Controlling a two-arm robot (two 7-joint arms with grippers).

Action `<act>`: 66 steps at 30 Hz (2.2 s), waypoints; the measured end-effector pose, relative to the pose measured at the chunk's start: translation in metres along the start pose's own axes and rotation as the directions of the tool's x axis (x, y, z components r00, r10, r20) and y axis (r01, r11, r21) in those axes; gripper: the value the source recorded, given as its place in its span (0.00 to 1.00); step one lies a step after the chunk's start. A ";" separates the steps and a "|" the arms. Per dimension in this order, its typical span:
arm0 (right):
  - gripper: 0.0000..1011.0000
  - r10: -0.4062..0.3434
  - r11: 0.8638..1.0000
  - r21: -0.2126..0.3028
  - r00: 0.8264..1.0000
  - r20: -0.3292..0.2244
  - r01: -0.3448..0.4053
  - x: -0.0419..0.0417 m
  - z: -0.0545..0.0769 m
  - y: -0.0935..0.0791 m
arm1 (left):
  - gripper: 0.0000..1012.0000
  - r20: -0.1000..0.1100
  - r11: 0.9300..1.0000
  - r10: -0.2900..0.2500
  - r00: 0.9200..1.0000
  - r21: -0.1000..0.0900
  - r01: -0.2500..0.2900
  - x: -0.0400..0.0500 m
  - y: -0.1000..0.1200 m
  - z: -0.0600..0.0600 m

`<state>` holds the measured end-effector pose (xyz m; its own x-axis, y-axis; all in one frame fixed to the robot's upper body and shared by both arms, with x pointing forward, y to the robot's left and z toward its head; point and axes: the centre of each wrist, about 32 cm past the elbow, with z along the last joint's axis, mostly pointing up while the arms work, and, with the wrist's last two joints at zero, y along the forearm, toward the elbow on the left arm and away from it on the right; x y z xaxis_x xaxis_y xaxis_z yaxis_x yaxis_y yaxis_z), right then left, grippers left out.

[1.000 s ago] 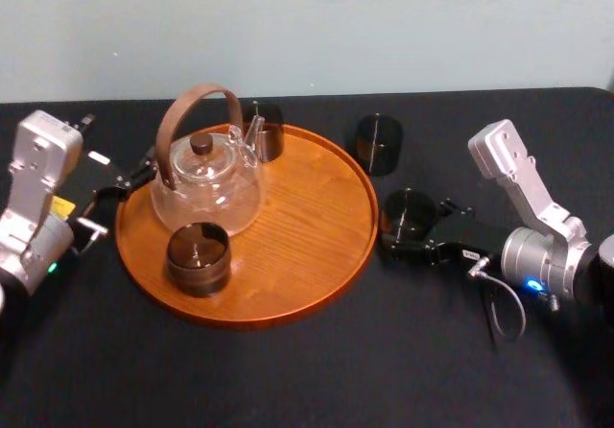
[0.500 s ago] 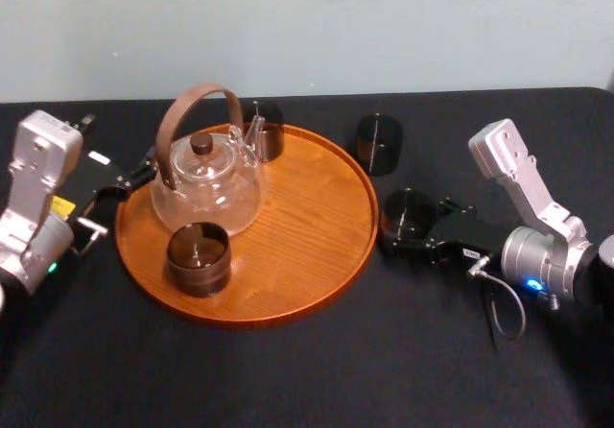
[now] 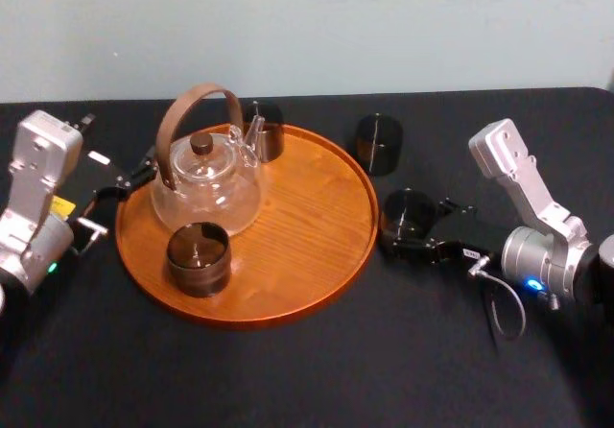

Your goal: Pick up the glass from the table and place it on the tray.

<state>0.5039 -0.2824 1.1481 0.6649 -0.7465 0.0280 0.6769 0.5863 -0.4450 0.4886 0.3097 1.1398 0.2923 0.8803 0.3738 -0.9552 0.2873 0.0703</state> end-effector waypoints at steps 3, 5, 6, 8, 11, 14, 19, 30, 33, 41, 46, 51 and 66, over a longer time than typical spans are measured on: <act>0.89 0.000 1.000 0.000 1.000 0.000 0.000 0.0000 0.000 0.000 | 0.99 0.000 1.000 0.000 1.000 0.000 0.000 0.0000 0.000 0.000; 0.89 0.001 1.000 0.000 1.000 0.000 -0.001 0.0000 0.000 0.000 | 0.99 0.000 1.000 0.000 1.000 0.000 0.000 0.0000 0.000 0.000; 0.89 0.001 1.000 0.000 1.000 0.000 -0.001 0.0000 0.000 0.000 | 0.99 0.000 1.000 0.000 1.000 0.000 0.000 0.0000 0.000 0.000; 0.89 0.001 1.000 0.000 1.000 -0.002 -0.001 0.0001 0.000 0.000 | 0.99 0.000 1.000 0.000 1.000 0.000 0.000 0.0000 0.000 0.000; 0.89 0.006 1.000 0.010 1.000 -0.006 -0.006 0.0007 0.001 -0.004 | 0.99 0.000 1.000 0.000 1.000 0.000 0.000 0.0000 0.000 0.000; 0.89 0.012 1.000 0.020 1.000 -0.005 -0.012 0.0018 0.004 -0.010 | 0.99 0.000 1.000 0.000 1.000 0.000 0.000 0.0000 0.000 0.000; 0.89 0.021 0.999 0.037 1.000 0.004 -0.022 0.0035 0.010 -0.019 | 0.99 0.000 1.000 0.000 1.000 0.000 0.000 0.0000 0.000 0.000; 0.89 0.047 0.995 0.088 0.999 0.022 -0.049 0.0058 0.030 -0.031 | 0.99 0.000 1.000 0.000 1.000 0.000 0.000 0.0000 0.000 0.000; 0.89 0.055 0.994 0.096 0.998 0.030 -0.058 0.0056 0.035 -0.029 | 0.99 0.000 1.000 0.000 1.000 0.000 0.000 0.0000 0.000 0.000; 0.89 0.076 0.990 0.113 0.996 0.036 -0.080 0.0031 0.048 -0.013 | 0.99 0.000 1.000 0.000 1.000 0.000 0.000 0.0000 0.000 0.000; 0.89 0.078 0.990 0.116 0.996 0.031 -0.082 0.0017 0.052 -0.001 | 0.99 0.000 1.000 0.000 1.000 0.000 0.000 0.0000 0.000 0.000; 0.89 0.079 0.990 0.119 0.997 0.027 -0.081 0.0003 0.056 0.010 | 0.99 0.000 1.000 0.000 1.000 0.000 0.000 0.0000 0.000 0.000; 0.89 0.073 0.988 0.133 0.996 0.042 -0.078 -0.0038 0.063 0.042 | 0.99 0.000 1.000 0.000 1.000 0.000 0.000 0.0000 0.000 0.000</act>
<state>0.5498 -0.2350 1.1852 0.7251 -0.6879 0.0329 0.6590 0.6792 -0.3231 0.4886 0.3097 1.1398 0.2923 0.8803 0.3737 -0.9553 0.2873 0.0703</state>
